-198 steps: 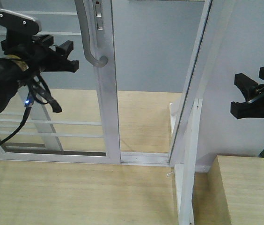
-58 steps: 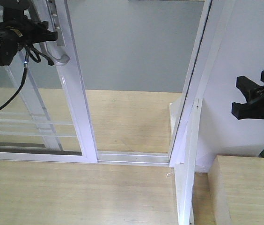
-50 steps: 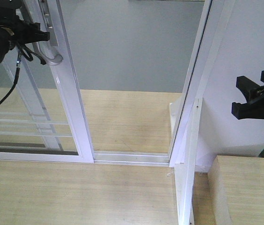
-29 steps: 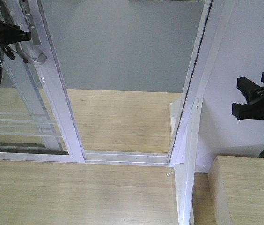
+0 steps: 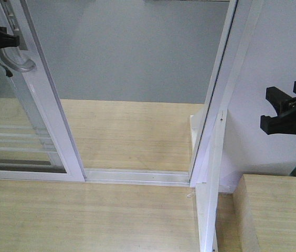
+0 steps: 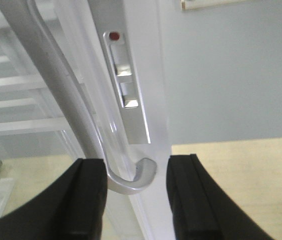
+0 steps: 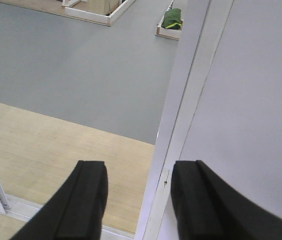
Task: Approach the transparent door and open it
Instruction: 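Push the handle with the left gripper, sliding the door further open, then release the handle and withdraw the left gripper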
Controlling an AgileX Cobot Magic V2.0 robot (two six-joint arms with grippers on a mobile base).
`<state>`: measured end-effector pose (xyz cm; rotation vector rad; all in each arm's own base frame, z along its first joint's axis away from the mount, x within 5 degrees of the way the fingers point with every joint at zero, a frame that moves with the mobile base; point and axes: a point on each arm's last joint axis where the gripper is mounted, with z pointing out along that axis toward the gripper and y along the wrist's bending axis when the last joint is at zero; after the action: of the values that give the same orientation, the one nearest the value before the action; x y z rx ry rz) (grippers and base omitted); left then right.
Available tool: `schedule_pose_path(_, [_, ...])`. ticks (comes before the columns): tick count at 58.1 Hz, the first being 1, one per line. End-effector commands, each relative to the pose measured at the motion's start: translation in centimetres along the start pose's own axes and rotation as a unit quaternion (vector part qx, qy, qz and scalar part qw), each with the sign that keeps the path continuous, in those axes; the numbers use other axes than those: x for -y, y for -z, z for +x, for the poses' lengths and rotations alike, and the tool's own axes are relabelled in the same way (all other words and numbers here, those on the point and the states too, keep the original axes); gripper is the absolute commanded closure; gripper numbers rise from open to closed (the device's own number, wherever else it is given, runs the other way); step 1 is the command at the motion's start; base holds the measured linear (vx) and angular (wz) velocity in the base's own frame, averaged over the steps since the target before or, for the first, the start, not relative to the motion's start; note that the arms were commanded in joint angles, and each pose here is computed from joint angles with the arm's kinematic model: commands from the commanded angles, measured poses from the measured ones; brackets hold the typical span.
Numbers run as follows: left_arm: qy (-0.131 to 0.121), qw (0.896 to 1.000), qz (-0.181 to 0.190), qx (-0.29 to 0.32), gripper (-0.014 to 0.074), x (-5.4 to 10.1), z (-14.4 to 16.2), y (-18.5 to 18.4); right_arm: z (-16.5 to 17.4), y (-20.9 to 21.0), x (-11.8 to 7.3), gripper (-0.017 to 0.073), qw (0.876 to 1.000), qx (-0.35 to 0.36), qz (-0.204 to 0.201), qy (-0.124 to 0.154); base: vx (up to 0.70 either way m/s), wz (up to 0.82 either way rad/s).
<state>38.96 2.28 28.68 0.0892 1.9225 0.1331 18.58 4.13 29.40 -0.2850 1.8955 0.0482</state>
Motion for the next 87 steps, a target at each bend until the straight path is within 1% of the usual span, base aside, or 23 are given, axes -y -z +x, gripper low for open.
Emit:
schedule_pose_path(1, [0.016, 0.993, -0.008, 0.114, 0.0186, -0.3, -3.1, 5.4, -1.4, 0.4, 0.0, 0.0184, 0.999, 0.038, -0.007, 0.004, 0.00, 0.00])
schedule_pose_path(11, [0.065, 0.988, -0.005, 0.139, 0.0186, -0.1, -1.8, 12.8, -1.0, 0.4, 0.3, 0.0184, 1.000, 0.015, 0.007, 0.004, 0.00, 0.00])
schedule_pose_path(16, [0.068, 0.986, -0.007, 0.153, 0.0186, 0.0, -1.1, 16.5, -0.9, 0.4, 0.3, 0.0184, 1.000, 0.011, 0.009, 0.004, 0.00, 0.00])
schedule_pose_path(21, [0.068, 0.983, -0.010, 0.173, 0.0186, 0.1, -0.5, 19.3, -0.9, 0.4, 0.3, 0.0184, 1.000, 0.011, 0.009, 0.004, 0.00, 0.00])
schedule_pose_path(27, [0.067, 0.975, -0.013, 0.210, 0.0186, 0.2, -0.1, 22.6, -0.9, 0.4, 0.3, 0.0184, 1.000, 0.011, 0.009, 0.004, 0.00, 0.00])
schedule_pose_path(40, [0.065, 0.957, -0.019, 0.282, 0.0186, 0.2, -0.4, 27.4, -0.9, 0.4, 0.3, 0.0184, 1.000, 0.011, 0.009, 0.004, 0.00, 0.00])
schedule_pose_path(42, [0.065, 0.955, -0.019, 0.289, 0.0186, 0.2, -0.3, 27.9, -0.9, 0.4, 0.3, 0.0184, 1.000, 0.011, 0.009, 0.004, 0.00, 0.00])
schedule_pose_path(46, [0.035, 0.951, -0.029, 0.307, 0.0186, 0.2, -0.3, 29.0, -0.9, 0.4, 0.3, 0.0184, 1.000, 0.011, 0.009, 0.004, 0.00, 0.00])
schedule_pose_path(49, [0.033, 0.947, -0.030, 0.317, 0.0186, 0.3, -0.2, 29.7, -0.9, 0.4, 0.3, 0.0184, 1.000, 0.011, 0.009, 0.004, 0.00, 0.00])
schedule_pose_path(51, [0.036, 0.945, -0.029, 0.324, 0.0186, 0.3, 0.0, 30.1, -0.9, 0.4, 0.3, 0.0184, 1.000, 0.011, 0.009, 0.004, 0.00, 0.00])
schedule_pose_path(56, [0.060, 0.939, -0.023, 0.338, 0.0186, 0.5, 1.3, 30.7, -0.9, 0.4, 0.3, 0.0184, 1.000, 0.013, 0.008, 0.004, 0.00, 0.00])
schedule_pose_path(60, [0.074, 0.939, -0.021, 0.336, 0.0207, 0.7, 3.0, 30.8, -0.9, 0.4, 0.3, 0.0184, 1.000, 0.012, 0.008, 0.004, 0.00, 0.00])
schedule_pose_path(64, [0.079, 0.941, -0.020, 0.327, 0.0270, 1.0, 5.2, 30.8, -0.9, 0.4, 0.3, 0.0184, 1.000, 0.012, 0.008, 0.004, 0.00, 0.00])
schedule_pose_path(66, [0.082, 0.942, -0.019, 0.325, 0.0318, 1.1, 6.3, 30.8, -0.9, 0.4, 0.3, 0.0184, 1.000, 0.012, 0.008, 0.004, 0.00, 0.00])
schedule_pose_path(75, [0.081, 0.946, -0.019, 0.312, 0.0602, 1.9, 11.2, 30.4, -0.9, 0.4, 0.3, 0.0184, 1.000, 0.012, 0.008, 0.004, 0.00, 0.00])
schedule_pose_path(79, [0.080, 0.949, -0.019, 0.304, 0.0602, 2.2, 13.5, 30.0, -0.9, 0.4, 0.3, 0.0184, 1.000, 0.012, 0.009, 0.004, 0.00, 0.00])
schedule_pose_path(83, [0.095, 0.950, -0.017, 0.296, 0.0602, 2.5, 15.7, 29.5, -0.9, 0.4, 0.3, 0.0184, 1.000, 0.012, 0.009, 0.004, 0.00, 0.00])
schedule_pose_path(86, [0.110, 0.950, -0.015, 0.292, 0.0602, 2.6, 17.1, 29.2, -0.9, 0.4, 0.3, 0.0184, 1.000, 0.012, 0.009, 0.004, 0.00, 0.00])
schedule_pose_path(87, [0.111, 0.950, -0.015, 0.290, 0.0602, 2.7, 17.6, 29.0, -0.9, 0.4, 0.3, 0.0184, 1.000, 0.012, 0.009, 0.004, 0.00, 0.00])
